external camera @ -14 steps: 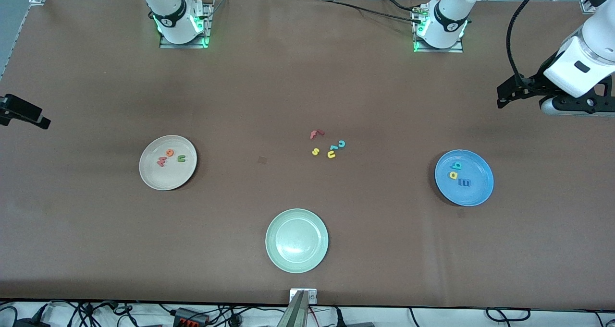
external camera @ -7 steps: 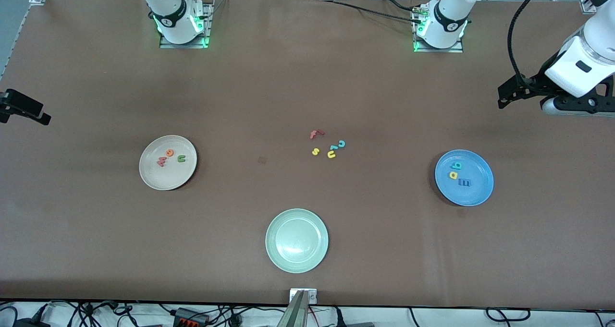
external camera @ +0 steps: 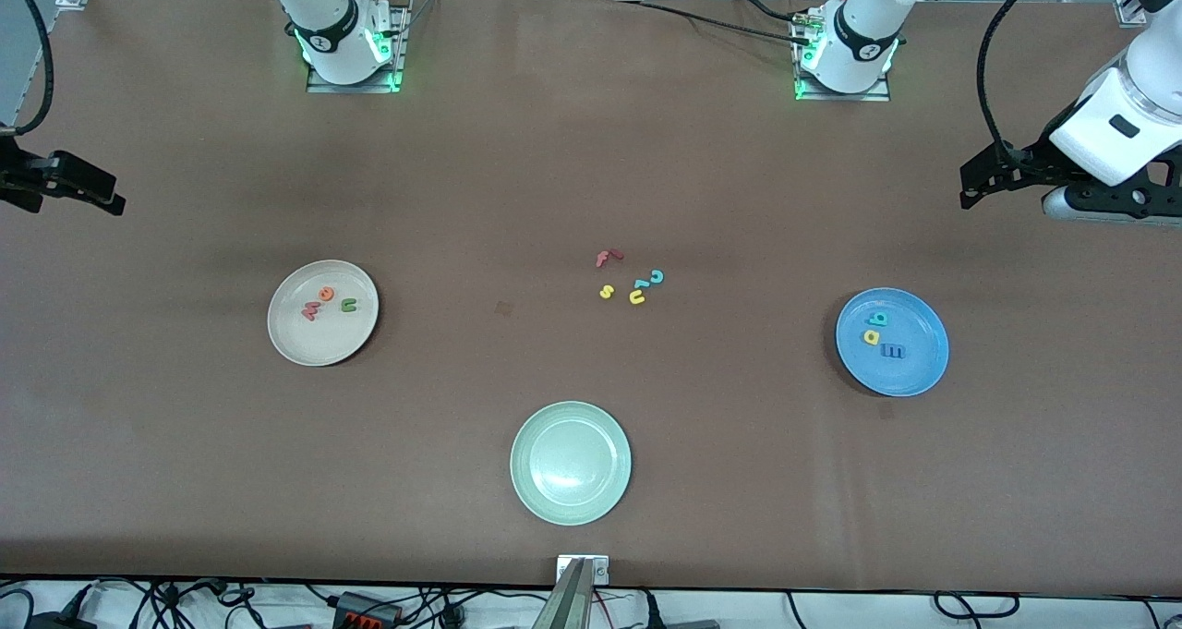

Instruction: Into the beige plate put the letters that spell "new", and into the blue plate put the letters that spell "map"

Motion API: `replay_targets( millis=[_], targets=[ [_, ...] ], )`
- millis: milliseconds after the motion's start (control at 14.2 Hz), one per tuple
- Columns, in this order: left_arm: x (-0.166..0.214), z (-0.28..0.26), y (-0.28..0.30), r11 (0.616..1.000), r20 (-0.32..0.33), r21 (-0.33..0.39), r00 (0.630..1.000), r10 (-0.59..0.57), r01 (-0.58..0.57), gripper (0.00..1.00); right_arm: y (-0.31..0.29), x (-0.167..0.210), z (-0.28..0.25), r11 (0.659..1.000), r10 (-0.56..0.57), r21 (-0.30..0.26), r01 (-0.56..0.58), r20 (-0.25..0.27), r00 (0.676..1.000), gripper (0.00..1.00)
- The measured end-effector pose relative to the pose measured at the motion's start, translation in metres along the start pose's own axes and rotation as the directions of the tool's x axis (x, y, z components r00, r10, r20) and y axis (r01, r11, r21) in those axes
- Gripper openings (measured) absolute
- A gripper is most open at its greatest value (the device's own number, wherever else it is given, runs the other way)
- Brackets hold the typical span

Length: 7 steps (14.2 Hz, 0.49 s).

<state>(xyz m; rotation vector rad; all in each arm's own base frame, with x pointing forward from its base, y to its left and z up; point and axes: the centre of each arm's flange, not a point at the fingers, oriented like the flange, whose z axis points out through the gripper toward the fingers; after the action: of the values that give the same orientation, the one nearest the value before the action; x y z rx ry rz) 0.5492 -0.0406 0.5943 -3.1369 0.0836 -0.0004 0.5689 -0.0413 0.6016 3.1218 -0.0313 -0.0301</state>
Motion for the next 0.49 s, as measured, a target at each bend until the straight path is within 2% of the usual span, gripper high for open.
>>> replay_targets(
  millis=[212, 494],
  targets=[
    [0.0, 0.0, -0.001, 1.0, 0.0, 0.0, 1.0, 0.001, -0.001, 1.0, 0.003, -0.016, 0.01, 1.0, 0.004, 0.0, -0.004, -0.016, 1.0, 1.0],
    [0.0, 0.0, -0.002, 1.0, 0.0, 0.0, 1.0, 0.002, -0.002, 1.0, 0.002, -0.021, 0.019, 1.0, 0.004, 0.001, -0.004, 0.0, 1.0, 1.0]
  ],
)
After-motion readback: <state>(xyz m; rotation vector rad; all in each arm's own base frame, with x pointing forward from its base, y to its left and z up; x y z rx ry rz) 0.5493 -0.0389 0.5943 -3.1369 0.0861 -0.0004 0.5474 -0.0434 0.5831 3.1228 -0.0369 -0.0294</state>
